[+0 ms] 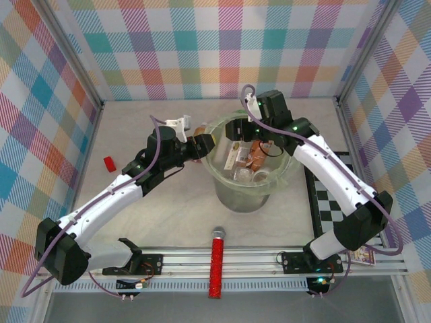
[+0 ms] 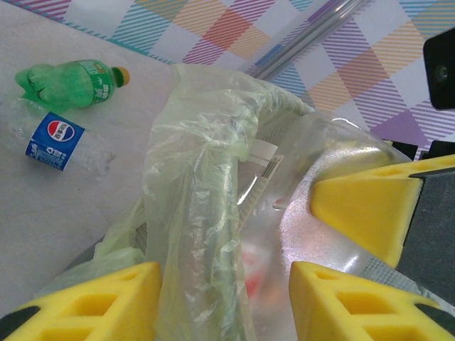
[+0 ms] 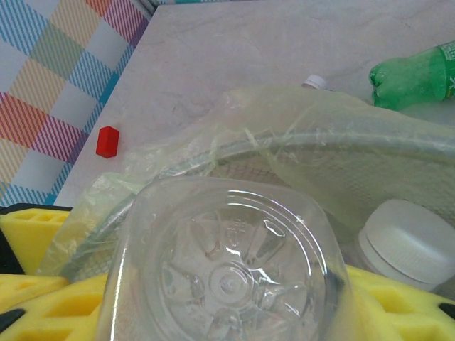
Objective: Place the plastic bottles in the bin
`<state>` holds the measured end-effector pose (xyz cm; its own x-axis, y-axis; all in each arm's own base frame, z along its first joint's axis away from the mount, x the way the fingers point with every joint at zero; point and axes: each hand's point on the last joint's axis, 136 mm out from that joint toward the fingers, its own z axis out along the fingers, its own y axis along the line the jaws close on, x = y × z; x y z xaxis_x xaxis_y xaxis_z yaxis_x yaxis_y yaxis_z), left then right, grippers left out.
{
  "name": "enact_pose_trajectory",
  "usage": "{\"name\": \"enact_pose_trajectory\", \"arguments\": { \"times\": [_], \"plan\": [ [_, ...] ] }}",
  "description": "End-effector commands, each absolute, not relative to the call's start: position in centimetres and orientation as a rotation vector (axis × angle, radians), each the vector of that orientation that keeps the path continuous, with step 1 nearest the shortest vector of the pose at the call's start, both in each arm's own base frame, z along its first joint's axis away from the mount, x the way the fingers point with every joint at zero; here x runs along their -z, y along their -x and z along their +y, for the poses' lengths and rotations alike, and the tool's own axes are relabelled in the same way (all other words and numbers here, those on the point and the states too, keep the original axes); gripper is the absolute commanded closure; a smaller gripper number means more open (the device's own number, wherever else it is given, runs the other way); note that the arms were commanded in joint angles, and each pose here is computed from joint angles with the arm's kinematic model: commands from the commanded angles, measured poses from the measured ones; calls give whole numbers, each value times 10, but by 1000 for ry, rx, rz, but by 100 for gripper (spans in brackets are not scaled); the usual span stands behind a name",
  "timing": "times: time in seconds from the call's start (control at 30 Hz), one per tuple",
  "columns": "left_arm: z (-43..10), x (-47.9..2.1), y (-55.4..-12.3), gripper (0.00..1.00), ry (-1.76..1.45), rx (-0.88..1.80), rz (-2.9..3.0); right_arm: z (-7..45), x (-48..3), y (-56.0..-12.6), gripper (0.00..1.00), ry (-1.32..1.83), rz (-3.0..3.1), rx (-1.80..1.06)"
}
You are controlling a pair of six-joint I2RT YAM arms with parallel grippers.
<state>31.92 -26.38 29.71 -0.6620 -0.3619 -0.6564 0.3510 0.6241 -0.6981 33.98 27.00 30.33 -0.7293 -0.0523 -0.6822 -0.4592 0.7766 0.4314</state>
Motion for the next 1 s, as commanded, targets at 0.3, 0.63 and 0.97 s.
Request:
{"name": "enact_pose_trajectory", "arguments": {
  "times": [0.3,0.63,0.97],
  "plan": [
    [-269,-299,-317,51,-12,1107,2000,239,-348,-318,15,423,2314,-605],
    [-269,-300,-314,54,-24,1115,1998,246,-368,-355,35,439,2251,-555],
    [-272,-297,-315,55,-28,1114,2008,267,-347,-385,51,473,2305,-564]
  ]
}}
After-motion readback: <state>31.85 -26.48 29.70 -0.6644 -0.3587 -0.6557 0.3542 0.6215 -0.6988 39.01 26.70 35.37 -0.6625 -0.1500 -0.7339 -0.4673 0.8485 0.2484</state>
